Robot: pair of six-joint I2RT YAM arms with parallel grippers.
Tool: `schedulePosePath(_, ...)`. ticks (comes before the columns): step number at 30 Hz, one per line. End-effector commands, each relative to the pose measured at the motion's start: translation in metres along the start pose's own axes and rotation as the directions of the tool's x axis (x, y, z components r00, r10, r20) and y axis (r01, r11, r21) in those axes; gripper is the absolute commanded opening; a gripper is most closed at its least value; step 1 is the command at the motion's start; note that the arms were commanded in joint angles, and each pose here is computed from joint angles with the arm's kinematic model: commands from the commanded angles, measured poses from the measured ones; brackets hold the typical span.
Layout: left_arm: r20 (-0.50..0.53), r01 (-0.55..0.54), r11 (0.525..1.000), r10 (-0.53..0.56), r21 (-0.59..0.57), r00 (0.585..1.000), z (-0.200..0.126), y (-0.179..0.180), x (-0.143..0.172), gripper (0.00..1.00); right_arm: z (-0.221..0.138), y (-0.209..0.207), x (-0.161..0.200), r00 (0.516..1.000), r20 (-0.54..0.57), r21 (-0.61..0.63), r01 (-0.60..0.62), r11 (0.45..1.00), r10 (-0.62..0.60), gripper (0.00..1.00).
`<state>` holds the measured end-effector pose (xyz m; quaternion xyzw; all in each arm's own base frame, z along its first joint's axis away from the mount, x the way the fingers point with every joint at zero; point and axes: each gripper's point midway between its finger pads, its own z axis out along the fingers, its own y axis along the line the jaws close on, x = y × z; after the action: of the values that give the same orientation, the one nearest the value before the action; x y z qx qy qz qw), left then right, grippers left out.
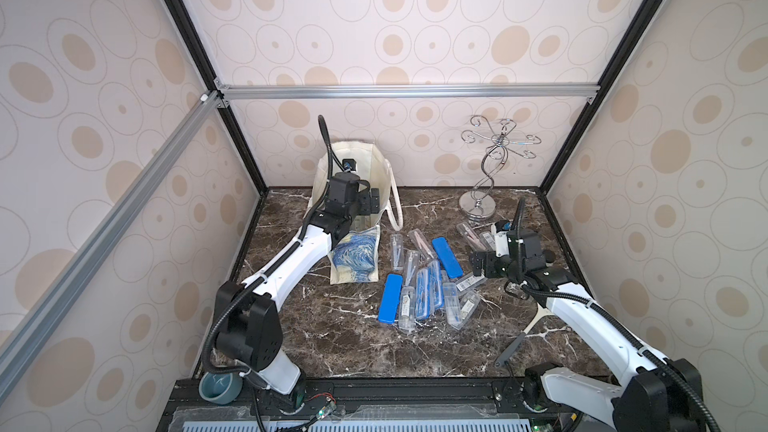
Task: Put the compass set into the canvas bag
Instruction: Place the compass set in the canvas bag, then pick up the compass set at the center of the board.
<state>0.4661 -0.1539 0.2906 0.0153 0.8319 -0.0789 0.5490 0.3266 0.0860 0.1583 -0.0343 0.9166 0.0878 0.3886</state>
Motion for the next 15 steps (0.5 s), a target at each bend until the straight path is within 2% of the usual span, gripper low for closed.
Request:
schedulePosePath(1,0.122,0.045,0.992,-0.059,0.118,0.991,-0.027,-0.015,-0.032,1.0,0.002,-0.006,-0.001,1.0,-0.013,0.034,-0.022,0.999,0.022,1.0)
schedulePosePath(7,0.224,0.048,0.954,-0.118,0.295,0.967,-0.071,-0.045,-0.053,1.0,0.01,-0.013,0.008,0.996,-0.086,0.086,-0.027,0.996,0.034,1.0)
schedulePosePath(15,0.222,-0.046,0.873,-0.072,0.485,0.972,-0.104,-0.131,-0.046,1.0,0.019,-0.031,0.02,0.985,-0.151,0.195,-0.055,0.979,0.085,1.0)
